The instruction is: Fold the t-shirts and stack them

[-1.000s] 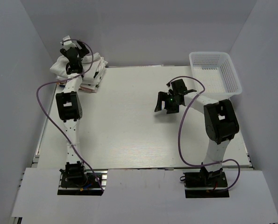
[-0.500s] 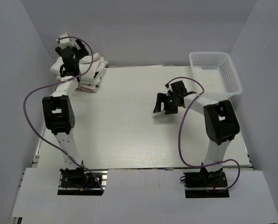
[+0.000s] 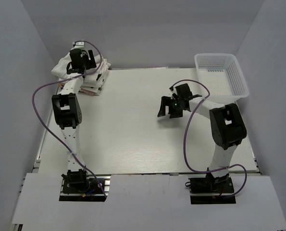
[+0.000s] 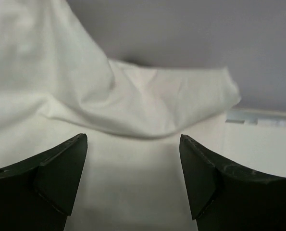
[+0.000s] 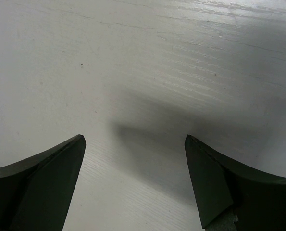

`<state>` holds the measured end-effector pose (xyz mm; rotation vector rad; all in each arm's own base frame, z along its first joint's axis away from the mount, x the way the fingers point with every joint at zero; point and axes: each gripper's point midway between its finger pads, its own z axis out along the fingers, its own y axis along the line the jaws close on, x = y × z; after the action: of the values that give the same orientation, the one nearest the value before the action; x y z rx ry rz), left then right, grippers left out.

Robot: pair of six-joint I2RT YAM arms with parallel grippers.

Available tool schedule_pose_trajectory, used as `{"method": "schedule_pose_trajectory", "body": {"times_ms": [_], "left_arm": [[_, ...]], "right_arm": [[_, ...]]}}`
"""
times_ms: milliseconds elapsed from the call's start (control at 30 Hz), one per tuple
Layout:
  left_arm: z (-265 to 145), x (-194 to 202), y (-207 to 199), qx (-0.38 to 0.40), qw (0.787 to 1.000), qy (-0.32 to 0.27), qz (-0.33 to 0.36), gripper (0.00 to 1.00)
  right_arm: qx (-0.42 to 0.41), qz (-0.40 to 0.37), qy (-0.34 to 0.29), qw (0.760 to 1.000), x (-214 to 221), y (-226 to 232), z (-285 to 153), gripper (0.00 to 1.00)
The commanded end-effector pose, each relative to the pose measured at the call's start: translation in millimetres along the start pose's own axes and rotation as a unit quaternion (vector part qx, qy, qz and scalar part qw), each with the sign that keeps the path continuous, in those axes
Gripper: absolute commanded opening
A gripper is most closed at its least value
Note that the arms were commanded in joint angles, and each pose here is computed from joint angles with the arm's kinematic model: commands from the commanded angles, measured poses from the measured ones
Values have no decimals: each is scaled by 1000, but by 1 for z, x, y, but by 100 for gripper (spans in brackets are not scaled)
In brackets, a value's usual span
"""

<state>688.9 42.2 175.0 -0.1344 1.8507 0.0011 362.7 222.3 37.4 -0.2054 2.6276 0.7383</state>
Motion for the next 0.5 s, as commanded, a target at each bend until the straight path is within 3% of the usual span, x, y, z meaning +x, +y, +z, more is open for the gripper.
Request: {"method": "schedule_pose_trajectory", "body": {"times_ms": [0, 200, 233, 467], "left_arm": [[-13, 1, -1, 12, 999, 20, 36, 86], [0, 10, -5, 34, 996, 20, 78, 86], [5, -10, -4, 28, 997, 0, 79, 86], [37, 16, 7, -1, 998, -9, 69, 89]], "right_arm": [[-3, -12, 5, 1000, -4, 2, 3, 90], [-10, -8, 11, 1000, -6, 3, 9, 90], [-9, -5, 15, 1000, -4, 2, 11, 90], [6, -7, 14, 1000, -10, -4, 11, 90]]}}
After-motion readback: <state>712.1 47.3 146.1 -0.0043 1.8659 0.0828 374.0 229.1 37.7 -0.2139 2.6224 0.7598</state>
